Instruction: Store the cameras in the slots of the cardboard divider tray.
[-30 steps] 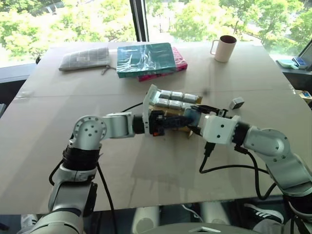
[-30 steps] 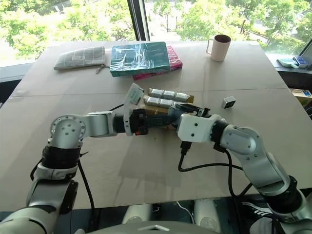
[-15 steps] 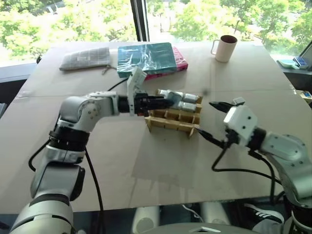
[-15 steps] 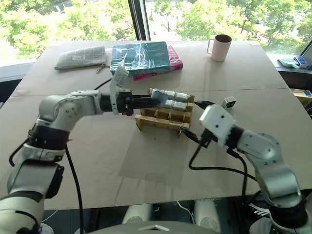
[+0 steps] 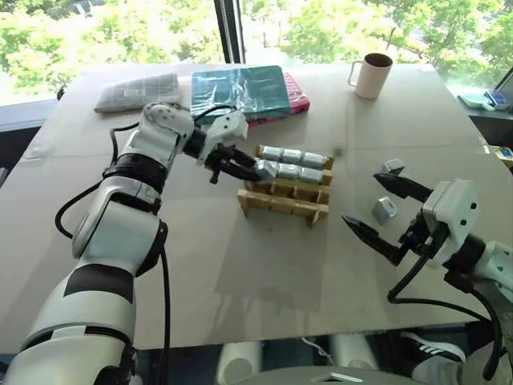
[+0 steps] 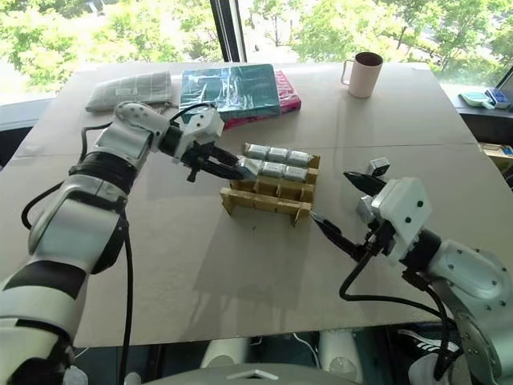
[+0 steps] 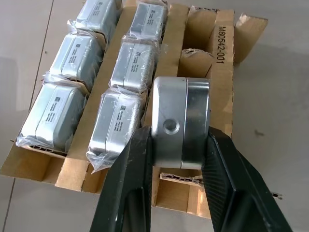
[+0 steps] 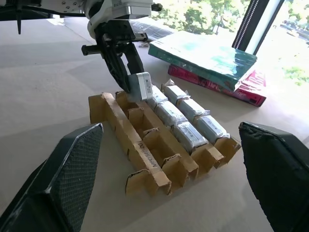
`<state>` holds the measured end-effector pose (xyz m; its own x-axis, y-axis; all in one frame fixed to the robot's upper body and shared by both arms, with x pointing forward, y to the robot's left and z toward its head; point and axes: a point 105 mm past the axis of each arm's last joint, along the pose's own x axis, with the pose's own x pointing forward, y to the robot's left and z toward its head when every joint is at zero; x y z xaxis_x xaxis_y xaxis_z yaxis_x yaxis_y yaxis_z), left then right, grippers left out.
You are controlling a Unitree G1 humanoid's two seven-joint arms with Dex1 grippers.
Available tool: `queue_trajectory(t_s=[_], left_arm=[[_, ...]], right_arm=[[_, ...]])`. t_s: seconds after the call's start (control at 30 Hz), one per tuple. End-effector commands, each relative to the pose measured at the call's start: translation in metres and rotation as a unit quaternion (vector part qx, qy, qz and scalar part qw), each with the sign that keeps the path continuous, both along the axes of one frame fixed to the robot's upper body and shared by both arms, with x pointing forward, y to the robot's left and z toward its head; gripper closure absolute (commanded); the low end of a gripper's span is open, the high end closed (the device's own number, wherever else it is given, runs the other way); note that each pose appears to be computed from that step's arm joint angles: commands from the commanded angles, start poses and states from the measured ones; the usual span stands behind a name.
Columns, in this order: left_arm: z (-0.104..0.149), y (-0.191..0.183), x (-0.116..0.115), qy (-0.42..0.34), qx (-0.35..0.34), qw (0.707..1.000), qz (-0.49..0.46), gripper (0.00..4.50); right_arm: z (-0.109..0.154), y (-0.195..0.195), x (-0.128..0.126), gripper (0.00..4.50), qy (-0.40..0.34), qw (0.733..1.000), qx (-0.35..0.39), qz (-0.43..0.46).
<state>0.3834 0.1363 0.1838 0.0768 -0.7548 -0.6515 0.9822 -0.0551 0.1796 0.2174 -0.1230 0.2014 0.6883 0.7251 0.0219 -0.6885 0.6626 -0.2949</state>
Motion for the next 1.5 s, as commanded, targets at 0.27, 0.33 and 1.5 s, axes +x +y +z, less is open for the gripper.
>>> queue_trajectory(t_s=[0.27, 0.33, 1.5], left_arm=[[0.001, 0.006, 0.003, -0.040, 0.089, 0.995, -0.031, 3.62], [0.002, 0.007, 0.004, -0.040, 0.096, 0.994, -0.029, 3.62], [0.028, 0.002, 0.006, -0.052, 0.012, 0.999, -0.002, 0.05]], right_arm=[[0.002, 0.000, -0.011, 0.01, -0.023, 1.000, -0.013, -0.017], [0.000, 0.000, -0.011, 0.01, -0.022, 0.999, -0.016, -0.018], [-0.008, -0.005, -0.008, 0.00, -0.012, 1.000, -0.023, -0.016]])
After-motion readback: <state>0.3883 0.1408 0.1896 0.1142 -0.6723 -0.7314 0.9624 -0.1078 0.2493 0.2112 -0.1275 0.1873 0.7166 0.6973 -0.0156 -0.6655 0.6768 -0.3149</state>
